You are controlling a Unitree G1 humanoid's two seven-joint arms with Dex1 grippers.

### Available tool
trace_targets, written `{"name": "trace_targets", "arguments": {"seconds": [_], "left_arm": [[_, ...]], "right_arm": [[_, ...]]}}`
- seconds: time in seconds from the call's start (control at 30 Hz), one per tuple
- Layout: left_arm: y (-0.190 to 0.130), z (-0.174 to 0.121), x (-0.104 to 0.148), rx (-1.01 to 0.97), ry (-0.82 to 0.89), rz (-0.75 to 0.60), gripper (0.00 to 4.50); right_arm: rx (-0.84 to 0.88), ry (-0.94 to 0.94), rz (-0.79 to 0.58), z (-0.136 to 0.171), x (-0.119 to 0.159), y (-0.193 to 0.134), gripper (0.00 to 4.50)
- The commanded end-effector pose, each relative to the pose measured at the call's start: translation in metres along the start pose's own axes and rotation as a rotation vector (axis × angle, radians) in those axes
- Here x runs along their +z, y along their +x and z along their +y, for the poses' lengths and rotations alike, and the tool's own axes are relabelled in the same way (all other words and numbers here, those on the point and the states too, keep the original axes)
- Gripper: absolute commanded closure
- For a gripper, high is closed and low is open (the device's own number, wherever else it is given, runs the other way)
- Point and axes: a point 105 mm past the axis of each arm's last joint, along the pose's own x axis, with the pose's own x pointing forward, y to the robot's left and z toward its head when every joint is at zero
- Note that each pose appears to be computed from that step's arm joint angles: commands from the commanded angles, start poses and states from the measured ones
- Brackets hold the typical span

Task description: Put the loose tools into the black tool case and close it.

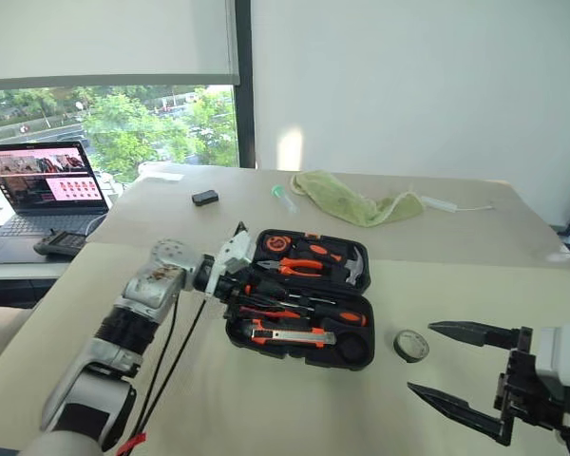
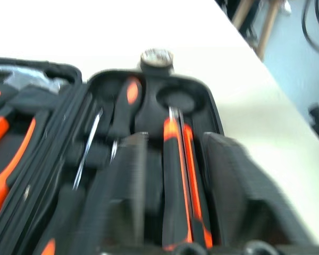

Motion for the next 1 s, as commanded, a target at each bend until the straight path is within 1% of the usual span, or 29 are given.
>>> {"name": "trace_targets", "arguments": {"seconds": [0.03,0.13,0.27,0.33,0.5,0.67,0.83,0.93,1.0], "left_arm": [[0.012,-0.003,-0.006,0.089,-0.006,-0.018,4.4],[0.025,-0.003,-0.015,0.122,-0.03,-0.009,4.4],[0.036,-0.009,-0.048,0.115,0.001,0.138,4.4],[0.032,-0.01,-0.059,0.105,0.02,0.206,4.4],[0.02,-0.008,-0.075,0.074,0.093,0.306,4.4],[0.013,0.001,-0.078,0.074,0.141,0.329,4.4],[-0.007,0.009,-0.083,0.077,0.182,0.368,4.4],[-0.018,0.006,-0.077,0.04,0.165,0.317,4.4],[-0.021,0.004,-0.075,0.019,0.164,0.306,4.4]], "right_arm": [[-0.004,-0.023,-0.007,0.001,0.004,0.001,0.0],[-0.004,-0.022,-0.007,0.002,0.004,0.002,0.0],[0.0,-0.023,-0.009,0.005,0.005,0.004,0.0],[-0.001,-0.023,-0.007,0.005,0.005,0.003,0.0],[-0.003,-0.021,-0.005,0.006,0.005,0.002,0.0],[-0.002,-0.017,-0.005,0.007,0.005,0.003,0.0],[-0.003,-0.019,-0.003,0.007,0.004,0.002,0.0],[-0.003,-0.019,-0.003,0.007,0.004,0.003,0.0],[-0.003,-0.019,-0.004,0.007,0.003,0.003,0.0]]}}
